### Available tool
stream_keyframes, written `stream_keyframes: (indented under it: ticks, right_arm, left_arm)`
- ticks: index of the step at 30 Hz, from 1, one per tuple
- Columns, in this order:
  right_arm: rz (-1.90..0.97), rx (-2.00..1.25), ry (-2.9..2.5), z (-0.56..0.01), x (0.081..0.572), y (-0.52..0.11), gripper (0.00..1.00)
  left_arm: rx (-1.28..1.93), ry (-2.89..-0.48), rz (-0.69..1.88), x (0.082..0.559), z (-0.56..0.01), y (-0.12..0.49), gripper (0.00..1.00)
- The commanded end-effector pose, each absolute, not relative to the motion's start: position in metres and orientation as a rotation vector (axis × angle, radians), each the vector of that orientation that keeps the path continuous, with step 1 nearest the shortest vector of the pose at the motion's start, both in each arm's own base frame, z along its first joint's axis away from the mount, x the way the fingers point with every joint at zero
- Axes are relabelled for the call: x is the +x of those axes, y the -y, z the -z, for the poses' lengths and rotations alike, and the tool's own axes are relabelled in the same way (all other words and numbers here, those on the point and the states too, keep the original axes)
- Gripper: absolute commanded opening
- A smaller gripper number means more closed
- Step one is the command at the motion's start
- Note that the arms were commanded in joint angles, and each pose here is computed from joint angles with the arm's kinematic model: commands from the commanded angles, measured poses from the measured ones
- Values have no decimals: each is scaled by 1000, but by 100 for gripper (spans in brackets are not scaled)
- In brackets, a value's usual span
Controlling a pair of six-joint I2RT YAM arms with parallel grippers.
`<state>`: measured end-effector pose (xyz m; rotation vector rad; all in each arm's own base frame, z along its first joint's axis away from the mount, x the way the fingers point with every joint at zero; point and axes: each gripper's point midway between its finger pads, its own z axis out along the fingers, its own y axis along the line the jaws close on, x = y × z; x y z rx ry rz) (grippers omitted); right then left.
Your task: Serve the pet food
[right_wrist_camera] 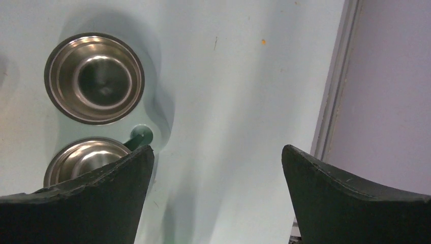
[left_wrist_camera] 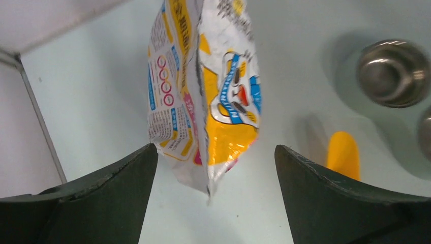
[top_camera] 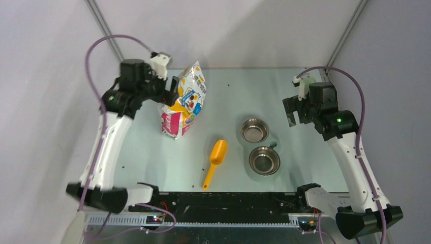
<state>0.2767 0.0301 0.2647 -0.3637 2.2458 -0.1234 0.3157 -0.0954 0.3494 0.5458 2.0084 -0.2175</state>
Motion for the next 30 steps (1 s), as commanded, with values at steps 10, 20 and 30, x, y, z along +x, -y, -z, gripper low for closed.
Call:
stream_keyframes:
  ticks: [10,20,30]
  right_arm:
    - [106,-554,-2073,-291,343,-93,100]
    - [25,-626,-2064,-294,361,-146,100]
    - [-134,-630,-2092,-290,372,-179,100]
  left_arm:
    - [377,-2395,-21,353,-261,70,40]
    - [546,-2191,569,341,-306,163,0]
    - [441,-2050,861,345,-363,212,0]
